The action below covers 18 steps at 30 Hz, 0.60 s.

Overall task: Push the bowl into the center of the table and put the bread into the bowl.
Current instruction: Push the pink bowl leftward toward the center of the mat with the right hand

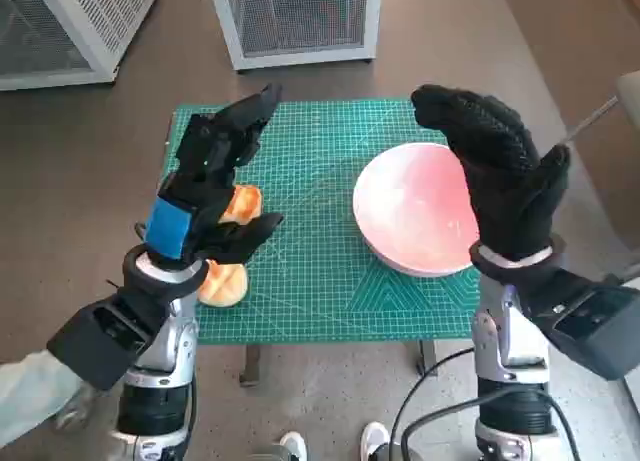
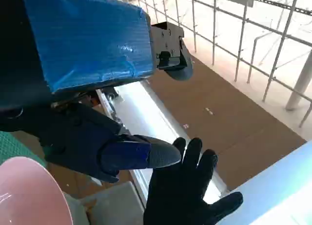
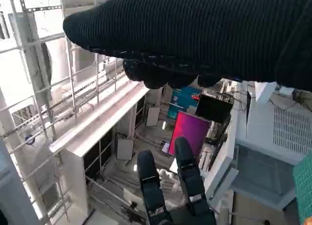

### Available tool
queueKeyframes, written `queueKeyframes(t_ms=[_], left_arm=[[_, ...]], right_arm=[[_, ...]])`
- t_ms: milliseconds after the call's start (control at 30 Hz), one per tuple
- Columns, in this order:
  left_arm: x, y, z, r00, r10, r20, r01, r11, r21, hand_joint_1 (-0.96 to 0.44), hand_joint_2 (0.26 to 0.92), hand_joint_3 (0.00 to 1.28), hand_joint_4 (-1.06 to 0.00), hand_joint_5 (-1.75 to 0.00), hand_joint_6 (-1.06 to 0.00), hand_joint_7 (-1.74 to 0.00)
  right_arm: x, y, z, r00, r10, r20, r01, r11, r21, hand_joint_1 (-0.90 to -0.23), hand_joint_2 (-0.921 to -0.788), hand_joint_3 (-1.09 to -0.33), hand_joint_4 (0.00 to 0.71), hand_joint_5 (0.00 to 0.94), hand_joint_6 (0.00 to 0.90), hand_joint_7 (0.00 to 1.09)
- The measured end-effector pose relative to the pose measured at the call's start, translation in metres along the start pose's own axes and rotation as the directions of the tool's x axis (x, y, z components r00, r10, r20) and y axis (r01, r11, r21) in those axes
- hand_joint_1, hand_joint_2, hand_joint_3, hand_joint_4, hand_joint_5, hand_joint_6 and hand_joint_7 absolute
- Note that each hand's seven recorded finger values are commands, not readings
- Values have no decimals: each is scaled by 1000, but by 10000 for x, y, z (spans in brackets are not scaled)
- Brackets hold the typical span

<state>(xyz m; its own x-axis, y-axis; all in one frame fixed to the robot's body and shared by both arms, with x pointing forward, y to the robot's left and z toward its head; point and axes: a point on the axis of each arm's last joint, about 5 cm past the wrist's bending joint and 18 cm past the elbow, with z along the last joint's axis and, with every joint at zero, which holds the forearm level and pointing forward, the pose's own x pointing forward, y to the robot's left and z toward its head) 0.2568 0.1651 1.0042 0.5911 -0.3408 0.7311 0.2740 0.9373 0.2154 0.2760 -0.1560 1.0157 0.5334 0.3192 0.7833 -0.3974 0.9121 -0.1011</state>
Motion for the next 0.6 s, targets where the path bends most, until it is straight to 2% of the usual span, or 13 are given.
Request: queueKeyframes(t_ms=[600], left_arm=[[3,-3,-6,1000,-2,-16,2,1000,-9,-478,921,346,-224,-16,1,-736]], right_arm=[[0,-3,2,1000,1,-1,-1,1000,-2,-382,-865,-578,483,18,157,847]])
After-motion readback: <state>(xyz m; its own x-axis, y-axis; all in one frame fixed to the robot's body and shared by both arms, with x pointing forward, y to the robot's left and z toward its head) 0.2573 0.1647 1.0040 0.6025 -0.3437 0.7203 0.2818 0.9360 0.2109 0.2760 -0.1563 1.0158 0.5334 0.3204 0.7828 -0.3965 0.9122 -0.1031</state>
